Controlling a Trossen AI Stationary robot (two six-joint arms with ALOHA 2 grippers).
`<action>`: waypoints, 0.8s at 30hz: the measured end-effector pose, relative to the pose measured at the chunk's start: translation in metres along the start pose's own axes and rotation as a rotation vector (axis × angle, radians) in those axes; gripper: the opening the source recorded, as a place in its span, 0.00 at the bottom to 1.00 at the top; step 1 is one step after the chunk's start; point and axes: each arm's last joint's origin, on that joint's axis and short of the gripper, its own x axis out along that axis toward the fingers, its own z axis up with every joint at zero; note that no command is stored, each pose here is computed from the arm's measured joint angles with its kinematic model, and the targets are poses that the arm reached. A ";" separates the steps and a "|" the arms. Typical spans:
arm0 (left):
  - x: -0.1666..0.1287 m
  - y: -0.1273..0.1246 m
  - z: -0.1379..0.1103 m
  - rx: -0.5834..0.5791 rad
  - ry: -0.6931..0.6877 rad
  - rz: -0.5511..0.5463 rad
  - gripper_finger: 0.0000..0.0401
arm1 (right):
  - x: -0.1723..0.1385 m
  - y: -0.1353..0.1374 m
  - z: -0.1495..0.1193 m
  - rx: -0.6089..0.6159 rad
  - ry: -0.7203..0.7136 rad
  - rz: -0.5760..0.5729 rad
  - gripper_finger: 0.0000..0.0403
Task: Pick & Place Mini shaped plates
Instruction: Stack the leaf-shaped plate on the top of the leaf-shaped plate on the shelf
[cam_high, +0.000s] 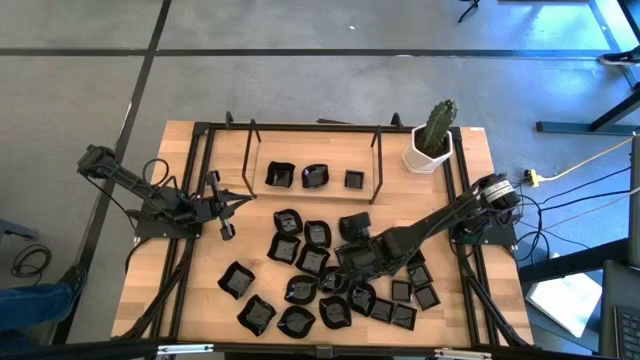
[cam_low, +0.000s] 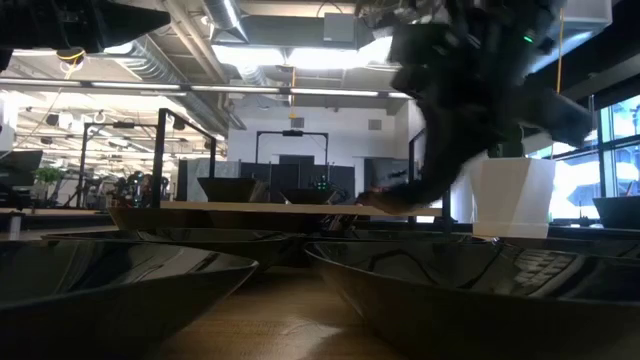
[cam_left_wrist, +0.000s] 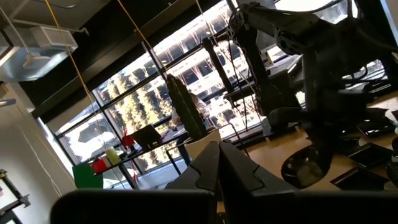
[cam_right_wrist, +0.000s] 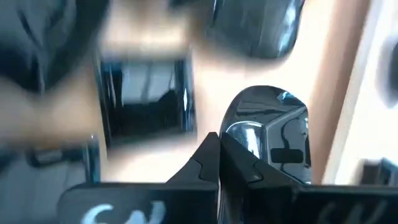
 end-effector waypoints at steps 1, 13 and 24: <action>0.000 0.000 0.000 0.000 0.000 0.000 0.01 | 0.001 0.001 -0.005 -0.019 0.037 -0.001 0.00; 0.000 0.000 0.000 0.000 0.000 0.000 0.01 | 0.027 0.015 -0.039 -0.052 0.113 -0.001 0.00; 0.000 0.000 0.000 0.000 0.000 0.000 0.02 | 0.027 0.019 -0.041 0.062 0.127 0.120 0.08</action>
